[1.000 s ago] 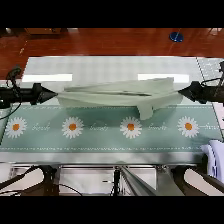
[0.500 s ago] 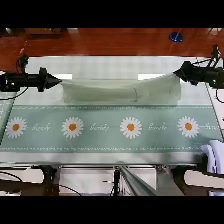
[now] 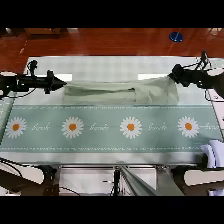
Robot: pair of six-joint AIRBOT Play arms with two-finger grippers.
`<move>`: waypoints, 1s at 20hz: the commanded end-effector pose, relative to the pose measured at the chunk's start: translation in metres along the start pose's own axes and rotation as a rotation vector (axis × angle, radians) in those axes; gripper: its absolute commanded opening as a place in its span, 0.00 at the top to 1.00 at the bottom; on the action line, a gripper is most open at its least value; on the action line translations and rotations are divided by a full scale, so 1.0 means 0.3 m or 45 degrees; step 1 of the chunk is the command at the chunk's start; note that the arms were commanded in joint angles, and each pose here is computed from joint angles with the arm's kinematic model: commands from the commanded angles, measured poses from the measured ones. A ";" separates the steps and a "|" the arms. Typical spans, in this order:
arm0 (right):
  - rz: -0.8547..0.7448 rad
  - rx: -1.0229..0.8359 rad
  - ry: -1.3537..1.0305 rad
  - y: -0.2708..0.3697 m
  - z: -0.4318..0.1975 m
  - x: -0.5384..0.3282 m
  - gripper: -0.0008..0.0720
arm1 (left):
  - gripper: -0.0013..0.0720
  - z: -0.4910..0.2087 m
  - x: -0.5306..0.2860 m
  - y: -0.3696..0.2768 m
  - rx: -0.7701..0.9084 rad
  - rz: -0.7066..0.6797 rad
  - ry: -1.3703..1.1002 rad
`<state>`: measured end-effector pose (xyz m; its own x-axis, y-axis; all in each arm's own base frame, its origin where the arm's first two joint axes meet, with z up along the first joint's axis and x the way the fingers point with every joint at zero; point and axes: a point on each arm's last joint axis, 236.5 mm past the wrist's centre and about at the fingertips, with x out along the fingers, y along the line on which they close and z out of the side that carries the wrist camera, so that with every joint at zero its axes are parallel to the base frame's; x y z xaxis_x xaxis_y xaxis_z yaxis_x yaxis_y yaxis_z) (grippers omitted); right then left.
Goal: Fold the shirts.
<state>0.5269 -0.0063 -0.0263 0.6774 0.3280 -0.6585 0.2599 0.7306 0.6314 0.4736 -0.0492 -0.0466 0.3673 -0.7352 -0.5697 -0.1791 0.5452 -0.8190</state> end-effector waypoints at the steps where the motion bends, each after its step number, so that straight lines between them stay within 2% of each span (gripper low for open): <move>1: 0.000 -0.016 -0.082 0.027 0.052 0.005 0.41 | 0.33 0.035 -0.012 0.019 -0.008 0.006 -0.031; 2: 0.001 -0.045 -0.097 0.034 0.083 -0.032 0.40 | 0.23 0.056 -0.046 0.014 -0.003 -0.006 -0.043; 3: -0.011 -0.086 -0.115 0.031 0.120 -0.081 0.40 | 0.23 0.078 -0.099 0.008 0.001 -0.026 -0.054; 5: -0.106 -0.170 -0.142 -0.022 0.194 -0.206 0.40 | 0.39 0.111 -0.218 0.007 -0.012 -0.048 -0.085; 7: -0.312 -0.171 -0.078 -0.168 0.206 -0.330 0.40 | 0.39 0.122 -0.320 0.022 -0.015 -0.014 -0.133; 9: -0.432 -0.154 0.121 -0.298 0.113 -0.400 0.22 | 0.39 0.105 -0.379 0.034 0.032 0.067 -0.138; 11: -0.318 -0.089 0.334 -0.314 -0.007 -0.390 0.19 | 0.39 0.083 -0.395 0.037 0.084 0.144 -0.118; 14: -0.094 0.066 0.371 -0.257 -0.031 -0.313 0.19 | 0.39 0.033 -0.363 0.002 0.122 0.142 -0.036; 20: -0.089 0.076 0.440 -0.256 -0.111 -0.124 0.19 | 0.39 -0.015 -0.270 -0.052 0.192 0.153 0.055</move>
<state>0.4525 -0.0721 -0.0436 0.4143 0.4355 -0.7992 0.3426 0.7388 0.5803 0.4444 0.0132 0.0135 0.3419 -0.6729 -0.6560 -0.1022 0.6673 -0.7378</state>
